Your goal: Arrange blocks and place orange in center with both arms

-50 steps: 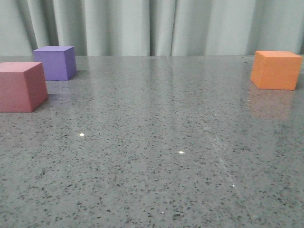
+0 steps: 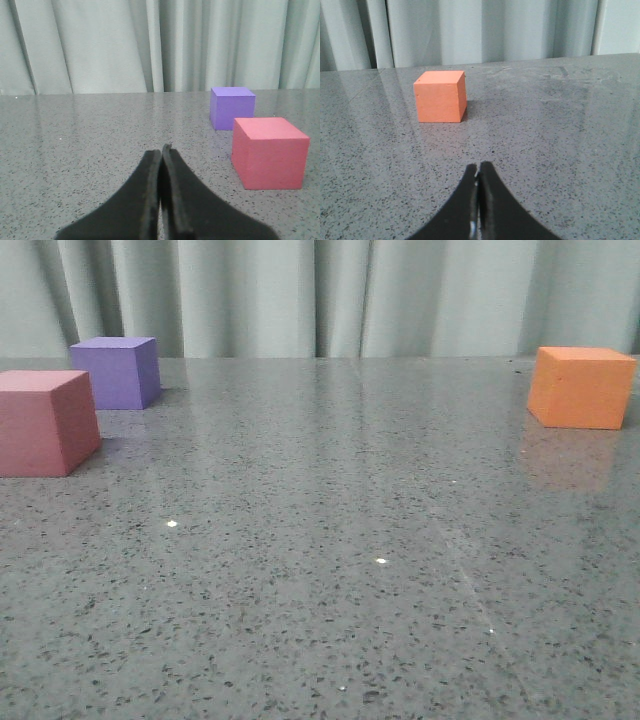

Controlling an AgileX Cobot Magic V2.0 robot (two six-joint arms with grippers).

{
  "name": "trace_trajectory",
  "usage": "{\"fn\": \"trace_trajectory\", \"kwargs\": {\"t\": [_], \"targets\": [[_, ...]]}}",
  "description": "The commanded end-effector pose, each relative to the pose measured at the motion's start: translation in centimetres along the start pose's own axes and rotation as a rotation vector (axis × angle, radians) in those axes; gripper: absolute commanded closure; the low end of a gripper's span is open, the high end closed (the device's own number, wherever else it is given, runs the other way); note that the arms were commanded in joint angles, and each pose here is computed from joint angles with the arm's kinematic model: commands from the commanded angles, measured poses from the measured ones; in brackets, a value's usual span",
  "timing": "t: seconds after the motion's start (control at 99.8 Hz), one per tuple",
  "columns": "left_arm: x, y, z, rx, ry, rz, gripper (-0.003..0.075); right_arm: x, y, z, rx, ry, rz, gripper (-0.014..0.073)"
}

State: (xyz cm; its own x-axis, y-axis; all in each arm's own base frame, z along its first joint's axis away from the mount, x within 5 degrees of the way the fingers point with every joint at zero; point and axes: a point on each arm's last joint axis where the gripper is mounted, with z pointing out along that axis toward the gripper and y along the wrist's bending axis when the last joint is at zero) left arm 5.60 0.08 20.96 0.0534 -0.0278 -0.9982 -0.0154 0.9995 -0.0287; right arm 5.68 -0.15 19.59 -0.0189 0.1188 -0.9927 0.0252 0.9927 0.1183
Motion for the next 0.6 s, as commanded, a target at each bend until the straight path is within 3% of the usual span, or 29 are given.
{"fn": "trace_trajectory", "kwargs": {"t": [0.0, 0.591], "targets": [[-0.32, 0.04, -0.23, -0.001, -0.096, -0.011, 0.0739, -1.05, 0.14, -0.27, -0.011, -0.108, -0.016, 0.0717], [-0.88, 0.07, -0.31, -0.004, -0.159, -0.011, 0.0739, -1.34, 0.19, -0.31, -0.017, -0.141, -0.017, 0.0717]]}}
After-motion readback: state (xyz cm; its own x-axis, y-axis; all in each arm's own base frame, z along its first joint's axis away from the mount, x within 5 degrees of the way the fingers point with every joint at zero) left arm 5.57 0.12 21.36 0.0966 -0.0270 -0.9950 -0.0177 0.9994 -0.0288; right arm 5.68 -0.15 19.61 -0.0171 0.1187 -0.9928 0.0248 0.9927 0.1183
